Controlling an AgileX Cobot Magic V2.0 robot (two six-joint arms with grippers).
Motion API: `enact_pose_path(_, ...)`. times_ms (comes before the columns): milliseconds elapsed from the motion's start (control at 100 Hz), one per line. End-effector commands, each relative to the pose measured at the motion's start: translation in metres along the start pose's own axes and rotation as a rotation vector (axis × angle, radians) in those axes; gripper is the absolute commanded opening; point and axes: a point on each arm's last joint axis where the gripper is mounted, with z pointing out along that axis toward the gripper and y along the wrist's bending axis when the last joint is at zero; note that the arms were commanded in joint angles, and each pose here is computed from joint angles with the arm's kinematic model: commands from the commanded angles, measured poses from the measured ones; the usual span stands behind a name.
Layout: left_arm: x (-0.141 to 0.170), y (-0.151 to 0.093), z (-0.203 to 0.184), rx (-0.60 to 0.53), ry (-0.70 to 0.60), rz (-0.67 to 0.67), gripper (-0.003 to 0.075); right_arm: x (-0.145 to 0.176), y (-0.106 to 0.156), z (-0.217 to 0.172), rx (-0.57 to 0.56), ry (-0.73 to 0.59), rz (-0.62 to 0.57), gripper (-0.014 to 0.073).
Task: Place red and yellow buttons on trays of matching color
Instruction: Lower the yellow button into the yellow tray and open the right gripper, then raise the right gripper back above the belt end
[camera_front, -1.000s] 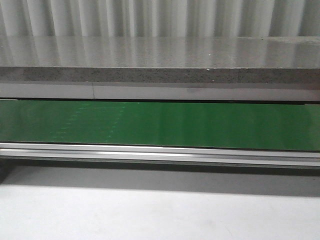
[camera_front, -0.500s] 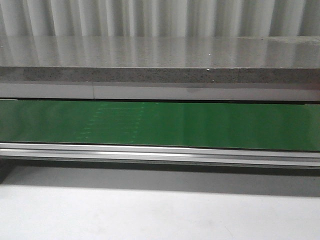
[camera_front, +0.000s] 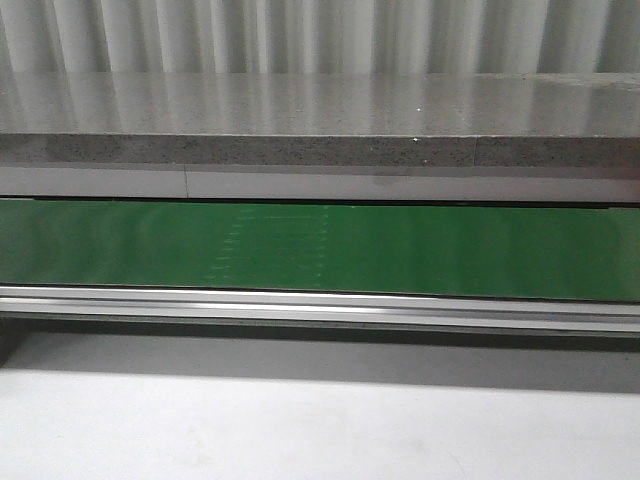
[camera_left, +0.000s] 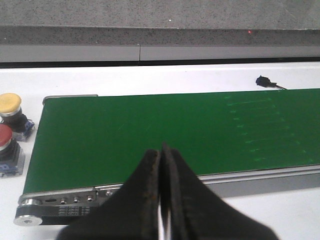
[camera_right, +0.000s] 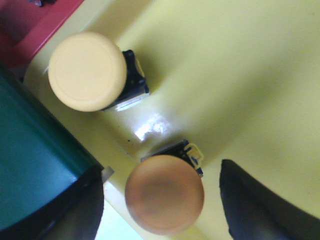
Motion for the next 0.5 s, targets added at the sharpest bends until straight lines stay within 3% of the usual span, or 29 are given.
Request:
enact_pose_path(0, -0.015, -0.002, -0.004, 0.013, -0.098, -0.006, -0.0020, -0.011, 0.003, -0.011, -0.029, -0.093, 0.017, 0.0512)
enact_pose_path(290, -0.015, -0.002, -0.004, 0.013, -0.098, -0.006, -0.0020, -0.007, 0.005, -0.065, -0.087, -0.277, -0.008, 0.0495)
enact_pose_path(360, -0.015, -0.002, -0.004, 0.013, -0.098, -0.006, -0.0020, -0.001, 0.010, -0.076, -0.112, -0.300, -0.040, 0.0410)
enact_pose_path(490, -0.015, -0.002, -0.004, 0.013, -0.098, -0.006, -0.0020, 0.008, 0.027, -0.083, -0.171, -0.292, -0.125, 0.0106)
